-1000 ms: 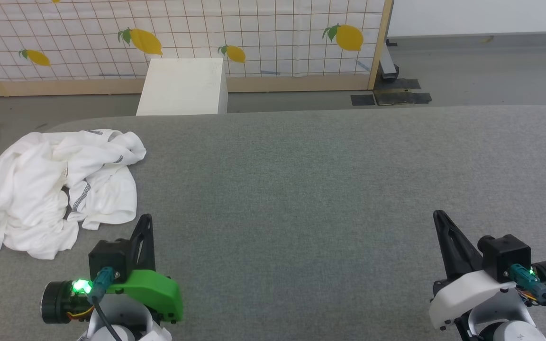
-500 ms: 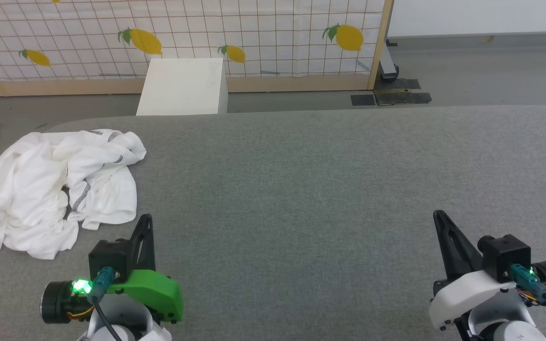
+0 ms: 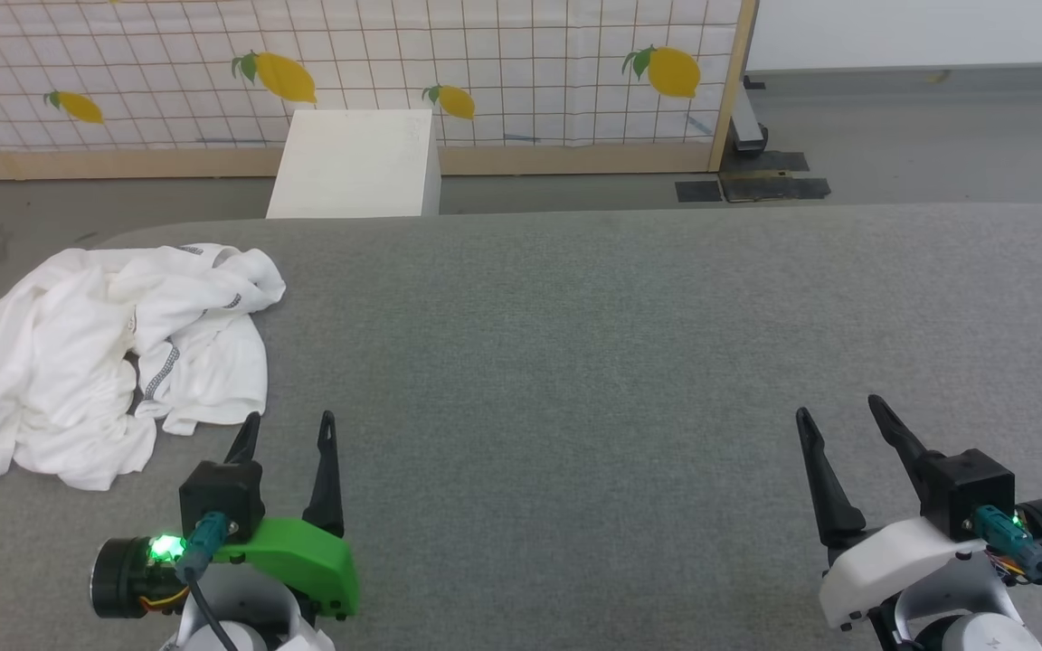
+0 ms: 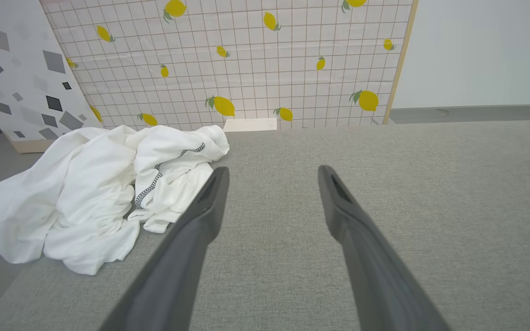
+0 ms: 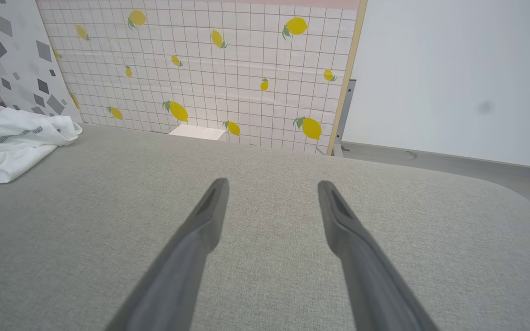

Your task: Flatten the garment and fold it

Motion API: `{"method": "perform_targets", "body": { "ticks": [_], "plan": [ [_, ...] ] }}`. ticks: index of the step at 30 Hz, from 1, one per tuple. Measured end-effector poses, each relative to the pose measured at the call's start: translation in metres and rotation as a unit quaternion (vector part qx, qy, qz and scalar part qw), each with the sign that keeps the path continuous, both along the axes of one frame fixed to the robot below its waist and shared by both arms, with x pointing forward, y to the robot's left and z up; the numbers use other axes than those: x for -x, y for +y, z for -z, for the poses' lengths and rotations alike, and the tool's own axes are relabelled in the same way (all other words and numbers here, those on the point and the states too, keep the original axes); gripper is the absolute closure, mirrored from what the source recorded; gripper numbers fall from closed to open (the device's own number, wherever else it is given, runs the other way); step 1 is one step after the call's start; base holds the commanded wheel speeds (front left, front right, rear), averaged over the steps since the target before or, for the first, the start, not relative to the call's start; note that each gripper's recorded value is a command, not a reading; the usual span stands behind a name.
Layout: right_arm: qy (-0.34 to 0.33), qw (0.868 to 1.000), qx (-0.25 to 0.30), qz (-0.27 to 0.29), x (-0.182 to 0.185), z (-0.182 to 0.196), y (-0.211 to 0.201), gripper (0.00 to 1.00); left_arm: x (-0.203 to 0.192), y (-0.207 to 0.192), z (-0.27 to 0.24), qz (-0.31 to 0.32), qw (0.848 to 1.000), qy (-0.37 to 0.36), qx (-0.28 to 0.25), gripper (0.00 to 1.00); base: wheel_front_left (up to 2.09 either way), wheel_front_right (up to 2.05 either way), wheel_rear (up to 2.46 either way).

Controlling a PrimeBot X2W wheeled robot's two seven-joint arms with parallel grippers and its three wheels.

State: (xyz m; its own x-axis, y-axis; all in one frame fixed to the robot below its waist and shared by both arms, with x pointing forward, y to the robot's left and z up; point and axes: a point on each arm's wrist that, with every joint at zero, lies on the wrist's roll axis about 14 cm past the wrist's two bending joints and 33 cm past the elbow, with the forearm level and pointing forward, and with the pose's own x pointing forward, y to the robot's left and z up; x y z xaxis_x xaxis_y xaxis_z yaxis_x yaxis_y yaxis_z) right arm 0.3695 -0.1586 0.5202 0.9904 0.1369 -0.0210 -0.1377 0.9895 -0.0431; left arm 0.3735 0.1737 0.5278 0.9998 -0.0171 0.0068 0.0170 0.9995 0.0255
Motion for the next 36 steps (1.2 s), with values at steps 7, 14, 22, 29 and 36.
{"method": "perform_targets", "body": {
  "ticks": [7,14,22,29,36],
  "plan": [
    [-0.005,1.000,-0.001,-0.012,-0.004,-0.001,0.008,0.00,0.004,0.007,0.001,-0.013,1.000,-0.002,0.004,0.00,0.00,0.00,0.00],
    [-0.009,0.999,-0.002,-0.032,-0.010,-0.002,0.021,0.00,0.011,0.019,0.002,-0.033,0.999,-0.003,0.008,0.00,0.00,0.00,0.00],
    [-0.010,0.998,-0.002,-0.062,-0.017,-0.002,0.042,0.00,0.022,0.039,0.002,-0.066,0.998,-0.008,0.010,0.00,0.00,0.00,0.00],
    [-0.011,0.996,-0.004,-0.091,-0.024,-0.001,0.063,0.00,0.033,0.056,0.004,-0.094,0.995,-0.010,0.018,0.00,0.00,0.00,0.00],
    [-0.017,0.993,-0.007,-0.119,-0.031,-0.004,0.083,0.00,0.045,0.072,0.004,-0.120,0.993,-0.014,0.018,0.00,0.00,0.00,0.00]
  ]
}}
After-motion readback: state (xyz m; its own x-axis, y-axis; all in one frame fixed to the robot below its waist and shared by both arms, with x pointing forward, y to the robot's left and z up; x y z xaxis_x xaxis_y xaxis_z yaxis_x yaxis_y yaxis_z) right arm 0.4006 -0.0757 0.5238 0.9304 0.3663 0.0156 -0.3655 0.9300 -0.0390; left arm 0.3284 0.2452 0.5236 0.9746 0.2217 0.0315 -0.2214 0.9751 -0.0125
